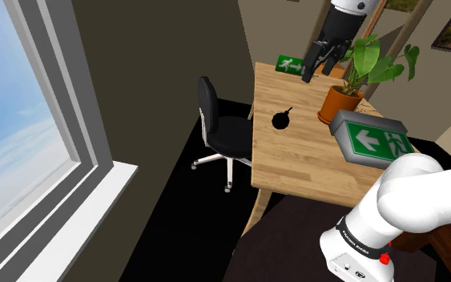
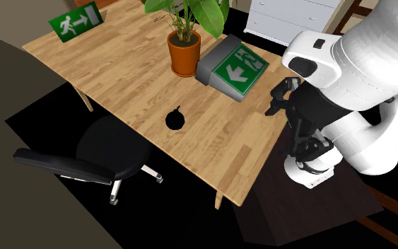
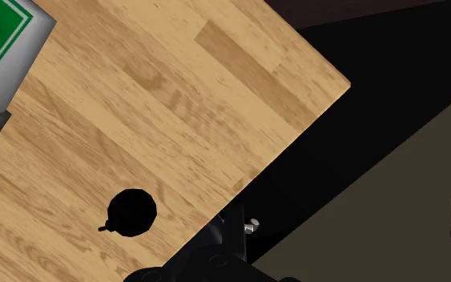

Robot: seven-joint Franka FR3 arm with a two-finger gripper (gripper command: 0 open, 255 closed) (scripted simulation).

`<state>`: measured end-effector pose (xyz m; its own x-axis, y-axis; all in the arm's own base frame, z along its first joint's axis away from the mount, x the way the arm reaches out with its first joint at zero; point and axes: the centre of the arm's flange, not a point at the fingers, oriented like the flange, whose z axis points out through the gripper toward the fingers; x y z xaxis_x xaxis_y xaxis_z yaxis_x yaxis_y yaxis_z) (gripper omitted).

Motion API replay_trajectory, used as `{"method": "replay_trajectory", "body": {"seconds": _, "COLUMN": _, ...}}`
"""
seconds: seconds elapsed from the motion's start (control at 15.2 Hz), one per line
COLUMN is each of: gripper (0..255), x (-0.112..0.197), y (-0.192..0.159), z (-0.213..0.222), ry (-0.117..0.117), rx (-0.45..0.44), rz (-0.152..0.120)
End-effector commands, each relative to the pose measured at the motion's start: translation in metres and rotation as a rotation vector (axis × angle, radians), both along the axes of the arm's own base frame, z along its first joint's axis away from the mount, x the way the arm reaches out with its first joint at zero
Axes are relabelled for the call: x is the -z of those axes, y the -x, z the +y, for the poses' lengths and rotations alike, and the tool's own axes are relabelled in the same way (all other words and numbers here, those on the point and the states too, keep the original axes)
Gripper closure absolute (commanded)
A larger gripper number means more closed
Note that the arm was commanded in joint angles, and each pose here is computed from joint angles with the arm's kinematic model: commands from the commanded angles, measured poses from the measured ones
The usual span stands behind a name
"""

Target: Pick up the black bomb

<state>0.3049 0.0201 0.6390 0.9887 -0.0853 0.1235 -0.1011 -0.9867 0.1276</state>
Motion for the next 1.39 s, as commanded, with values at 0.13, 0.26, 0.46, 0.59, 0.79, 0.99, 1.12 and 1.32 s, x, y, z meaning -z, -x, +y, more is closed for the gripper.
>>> {"method": "replay_trajectory", "body": {"seconds": 0.13, "gripper": 0, "x": 0.013, "y": -0.01, "z": -0.022, "ry": -0.009, "rx": -0.004, "rz": -0.001}}
{"method": "replay_trajectory", "body": {"seconds": 0.26, "gripper": 0, "x": 0.026, "y": -0.019, "z": -0.044, "ry": -0.018, "rx": -0.008, "rz": -0.002}}
{"method": "replay_trajectory", "body": {"seconds": 0.46, "gripper": 0, "x": 0.045, "y": -0.034, "z": -0.077, "ry": -0.032, "rx": -0.014, "rz": -0.004}}
{"method": "replay_trajectory", "body": {"seconds": 0.59, "gripper": 0, "x": 0.059, "y": -0.044, "z": -0.099, "ry": -0.041, "rx": -0.018, "rz": -0.005}}
{"method": "replay_trajectory", "body": {"seconds": 0.79, "gripper": 0, "x": 0.079, "y": -0.059, "z": -0.132, "ry": -0.055, "rx": -0.024, "rz": -0.007}}
{"method": "replay_trajectory", "body": {"seconds": 0.99, "gripper": 0, "x": 0.1, "y": -0.074, "z": -0.163, "ry": -0.069, "rx": -0.03, "rz": -0.008}}
{"method": "replay_trajectory", "body": {"seconds": 1.12, "gripper": 0, "x": 0.114, "y": -0.085, "z": -0.185, "ry": -0.078, "rx": -0.034, "rz": -0.009}}
{"method": "replay_trajectory", "body": {"seconds": 1.32, "gripper": 0, "x": 0.136, "y": -0.101, "z": -0.216, "ry": -0.092, "rx": -0.04, "rz": -0.011}}
